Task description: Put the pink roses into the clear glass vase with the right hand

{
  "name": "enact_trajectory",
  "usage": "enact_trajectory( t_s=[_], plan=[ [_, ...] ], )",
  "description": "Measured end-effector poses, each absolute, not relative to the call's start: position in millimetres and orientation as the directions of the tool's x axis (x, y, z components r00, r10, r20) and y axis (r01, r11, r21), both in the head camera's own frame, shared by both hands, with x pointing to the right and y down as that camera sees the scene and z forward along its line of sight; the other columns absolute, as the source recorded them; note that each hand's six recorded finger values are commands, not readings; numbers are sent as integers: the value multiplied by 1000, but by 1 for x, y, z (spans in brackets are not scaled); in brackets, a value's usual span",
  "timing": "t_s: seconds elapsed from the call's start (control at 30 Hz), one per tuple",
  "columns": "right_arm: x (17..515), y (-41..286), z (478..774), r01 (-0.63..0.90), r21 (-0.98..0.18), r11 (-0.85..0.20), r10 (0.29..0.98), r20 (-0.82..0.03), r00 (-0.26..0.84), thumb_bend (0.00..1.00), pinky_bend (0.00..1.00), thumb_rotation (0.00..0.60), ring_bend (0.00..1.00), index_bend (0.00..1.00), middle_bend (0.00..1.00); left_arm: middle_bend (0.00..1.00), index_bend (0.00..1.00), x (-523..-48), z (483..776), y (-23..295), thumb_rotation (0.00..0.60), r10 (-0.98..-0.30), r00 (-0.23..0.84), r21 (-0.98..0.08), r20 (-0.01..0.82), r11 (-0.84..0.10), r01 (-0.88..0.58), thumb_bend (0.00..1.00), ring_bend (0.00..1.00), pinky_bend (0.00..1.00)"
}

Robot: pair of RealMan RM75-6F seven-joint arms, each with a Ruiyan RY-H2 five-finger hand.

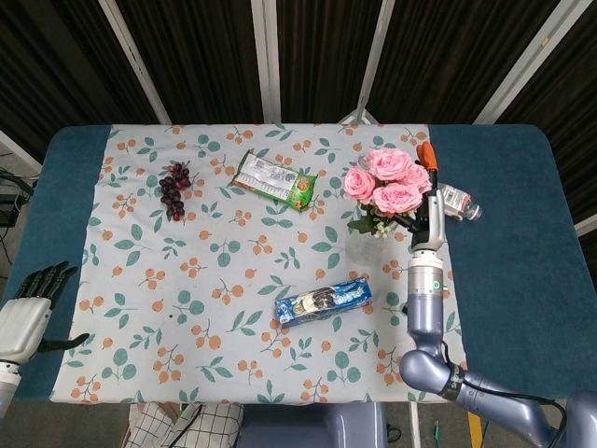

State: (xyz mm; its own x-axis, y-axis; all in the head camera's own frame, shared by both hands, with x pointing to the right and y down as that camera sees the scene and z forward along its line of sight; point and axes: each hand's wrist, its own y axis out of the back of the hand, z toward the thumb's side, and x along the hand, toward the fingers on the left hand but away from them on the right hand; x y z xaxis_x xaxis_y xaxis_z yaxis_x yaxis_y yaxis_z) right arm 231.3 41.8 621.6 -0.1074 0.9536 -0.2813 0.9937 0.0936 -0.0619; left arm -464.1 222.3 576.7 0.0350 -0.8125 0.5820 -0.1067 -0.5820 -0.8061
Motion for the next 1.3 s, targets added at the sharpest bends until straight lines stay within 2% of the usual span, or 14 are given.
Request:
enact_trajectory(
  t_s=[0.63,1.03,1.3],
  plan=[
    [262,78,616,983,-183,3,952,-301,-59,317,0,600,0,0,0,0,0,-462,577,224,600,-802,50,-795,595,-597,-108,0,0,0],
    [304,112,607,945,-302,-126,930,-367,7,316,0,600,0,0,0,0,0,-461,578,224,600,-803,51,-797,594,-596,-103,0,0,0],
    [335,137,603,819,-495,-291,908,-414,72,316,0,600,0,0,0,0,0,-461,574,222,600,-821,54,-815,569,-571,-96,0,0,0]
  ],
)
